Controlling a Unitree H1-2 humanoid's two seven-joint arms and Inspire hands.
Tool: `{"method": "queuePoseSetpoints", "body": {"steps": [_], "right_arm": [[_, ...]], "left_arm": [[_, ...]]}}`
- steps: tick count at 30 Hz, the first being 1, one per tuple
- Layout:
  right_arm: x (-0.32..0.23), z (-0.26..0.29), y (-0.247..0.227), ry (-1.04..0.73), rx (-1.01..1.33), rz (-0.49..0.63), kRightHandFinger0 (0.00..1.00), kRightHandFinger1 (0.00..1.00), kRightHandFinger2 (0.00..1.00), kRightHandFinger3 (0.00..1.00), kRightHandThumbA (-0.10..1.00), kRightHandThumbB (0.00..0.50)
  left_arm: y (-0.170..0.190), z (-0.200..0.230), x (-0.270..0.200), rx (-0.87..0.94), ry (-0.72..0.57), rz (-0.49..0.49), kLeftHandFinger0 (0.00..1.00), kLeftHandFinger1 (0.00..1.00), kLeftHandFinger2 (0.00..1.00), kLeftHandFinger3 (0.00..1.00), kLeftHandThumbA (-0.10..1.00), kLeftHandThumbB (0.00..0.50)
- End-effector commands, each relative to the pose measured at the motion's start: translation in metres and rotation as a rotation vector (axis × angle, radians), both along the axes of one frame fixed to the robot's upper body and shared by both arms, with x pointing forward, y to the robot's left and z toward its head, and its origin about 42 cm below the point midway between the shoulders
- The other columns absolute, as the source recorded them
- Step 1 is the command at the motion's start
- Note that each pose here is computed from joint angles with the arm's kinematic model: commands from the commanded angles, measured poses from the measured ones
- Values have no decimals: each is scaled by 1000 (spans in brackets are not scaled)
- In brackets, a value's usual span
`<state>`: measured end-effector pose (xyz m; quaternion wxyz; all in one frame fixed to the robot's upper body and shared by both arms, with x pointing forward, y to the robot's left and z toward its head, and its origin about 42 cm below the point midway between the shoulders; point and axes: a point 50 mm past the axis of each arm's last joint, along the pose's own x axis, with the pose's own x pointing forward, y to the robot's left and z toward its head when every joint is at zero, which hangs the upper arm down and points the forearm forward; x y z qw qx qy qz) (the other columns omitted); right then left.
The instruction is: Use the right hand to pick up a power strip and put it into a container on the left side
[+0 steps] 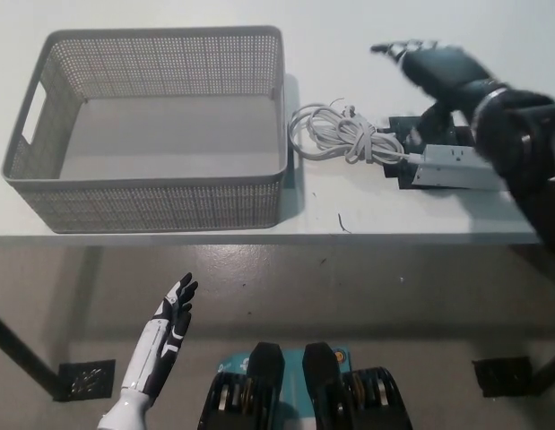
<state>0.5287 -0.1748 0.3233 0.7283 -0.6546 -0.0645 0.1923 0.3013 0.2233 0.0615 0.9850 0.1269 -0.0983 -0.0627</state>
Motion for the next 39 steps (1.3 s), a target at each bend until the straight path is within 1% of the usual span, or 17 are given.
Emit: {"method": "queuePoseSetpoints", "body": {"steps": [1, 6, 11, 15, 18, 21, 23, 24, 26, 30, 31, 33, 34, 35, 36, 38, 39], "right_arm": [[12, 21, 17, -82, -32, -6, 1000, 1000, 1000, 1000, 1000, 467], [20, 5, 32, -39, -22, -18, 1000, 1000, 1000, 1000, 1000, 491], [27, -1, 36, -27, -26, -37, 1000, 1000, 1000, 1000, 1000, 481], [32, -6, 34, -34, -58, -72, 1000, 1000, 1000, 1000, 1000, 492], [38, -10, 30, -39, -85, -105, 1000, 1000, 1000, 1000, 1000, 452], [43, -7, 22, -56, -120, -148, 1000, 1000, 1000, 1000, 1000, 445], [47, -5, 19, -77, -136, -164, 1000, 1000, 1000, 1000, 1000, 452], [49, -3, 16, -110, -177, -174, 1000, 1000, 1000, 1000, 1000, 473], [52, -3, 12, -136, -221, -193, 1000, 1000, 1000, 1000, 1000, 478], [56, -6, 12, -170, -266, -200, 1000, 1000, 1000, 1000, 1000, 474], [56, -10, 12, -176, -263, -196, 1000, 1000, 1000, 1000, 1000, 453], [57, -17, 12, -159, -271, -208, 1000, 1000, 1000, 1000, 986, 442], [57, -21, 13, -137, -264, -215, 1000, 1000, 1000, 1000, 869, 434], [58, -24, 14, -126, -255, -220, 1000, 1000, 1000, 1000, 801, 424], [58, -24, 14, -126, -253, -221, 1000, 1000, 1000, 1000, 769, 427], [56, -35, 17, -198, -192, -181, 1000, 1000, 1000, 1000, 399, 357], [52, -44, 17, -310, -166, -152, 732, 673, 714, 920, 24, 264]], "left_arm": [[1, 8, 4, 1, -64, -6, 1000, 1000, 1000, 1000, 1000, 133], [2, 7, 1, 2, -61, -2, 1000, 1000, 1000, 1000, 1000, 112], [2, 7, 1, 9, -62, 0, 1000, 1000, 1000, 1000, 1000, 105], [1, 8, 1, 3, -65, -1, 1000, 1000, 1000, 1000, 1000, 101], [2, 7, -1, -1, -63, 2, 1000, 1000, 1000, 1000, 1000, 99], [2, 7, -1, 4, -62, 2, 1000, 1000, 1000, 1000, 1000, 96], [3, 7, -1, 4, -62, 2, 1000, 1000, 1000, 1000, 1000, 96], [3, 6, -1, 3, -61, 2, 1000, 1000, 1000, 1000, 1000, 97], [2, 6, 0, 6, -59, 1, 1000, 1000, 1000, 1000, 1000, 101], [2, 8, 2, -3, -63, 1, 1000, 1000, 1000, 1000, 1000, 107], [2, 8, 3, -6, -65, -1, 1000, 1000, 1000, 1000, 1000, 109], [2, 10, 5, -10, -68, -6, 1000, 1000, 1000, 1000, 1000, 105], [2, 10, 5, -10, -69, -6, 1000, 1000, 1000, 1000, 1000, 102], [2, 11, 5, -9, -70, -6, 1000, 1000, 1000, 1000, 1000, 107], [2, 11, 6, -9, -71, -6, 1000, 1000, 1000, 1000, 1000, 107], [3, 11, 6, -1, -72, -6, 1000, 1000, 1000, 1000, 1000, 108], [3, 11, 5, 7, -72, -8, 1000, 1000, 1000, 1000, 1000, 111]]}}
